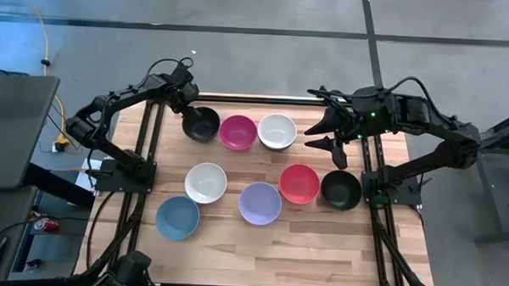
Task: Nest bowls inside each other
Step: Stack the top black bowl on top of the white bowl
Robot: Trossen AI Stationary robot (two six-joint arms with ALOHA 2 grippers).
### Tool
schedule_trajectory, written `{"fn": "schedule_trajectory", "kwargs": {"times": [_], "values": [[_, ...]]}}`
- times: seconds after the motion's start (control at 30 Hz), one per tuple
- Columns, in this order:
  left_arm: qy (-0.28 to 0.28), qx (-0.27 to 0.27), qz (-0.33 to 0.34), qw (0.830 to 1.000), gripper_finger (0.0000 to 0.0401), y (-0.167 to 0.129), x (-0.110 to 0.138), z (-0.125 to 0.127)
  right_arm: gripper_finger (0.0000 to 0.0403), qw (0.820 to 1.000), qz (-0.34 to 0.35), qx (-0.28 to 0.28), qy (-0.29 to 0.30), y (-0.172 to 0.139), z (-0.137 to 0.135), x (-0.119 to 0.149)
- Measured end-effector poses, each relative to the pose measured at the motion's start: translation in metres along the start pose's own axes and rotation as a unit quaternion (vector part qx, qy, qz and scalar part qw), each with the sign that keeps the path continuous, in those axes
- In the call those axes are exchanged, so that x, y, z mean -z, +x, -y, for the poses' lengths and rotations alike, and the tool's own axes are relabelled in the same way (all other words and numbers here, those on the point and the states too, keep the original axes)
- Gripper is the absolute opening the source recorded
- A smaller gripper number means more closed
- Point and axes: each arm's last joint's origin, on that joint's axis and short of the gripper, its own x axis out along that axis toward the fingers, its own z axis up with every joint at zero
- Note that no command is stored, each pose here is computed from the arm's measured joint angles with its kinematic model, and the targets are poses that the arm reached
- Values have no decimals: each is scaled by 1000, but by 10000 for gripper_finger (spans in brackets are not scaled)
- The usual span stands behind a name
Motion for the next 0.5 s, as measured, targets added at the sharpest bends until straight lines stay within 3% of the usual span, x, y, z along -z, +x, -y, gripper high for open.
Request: {"fn": "schedule_trajectory", "kwargs": {"times": [0.5], "values": [[-3,7,-28,1000,172,2,5,1,140,1000,0,0,0,0,0,0]]}}
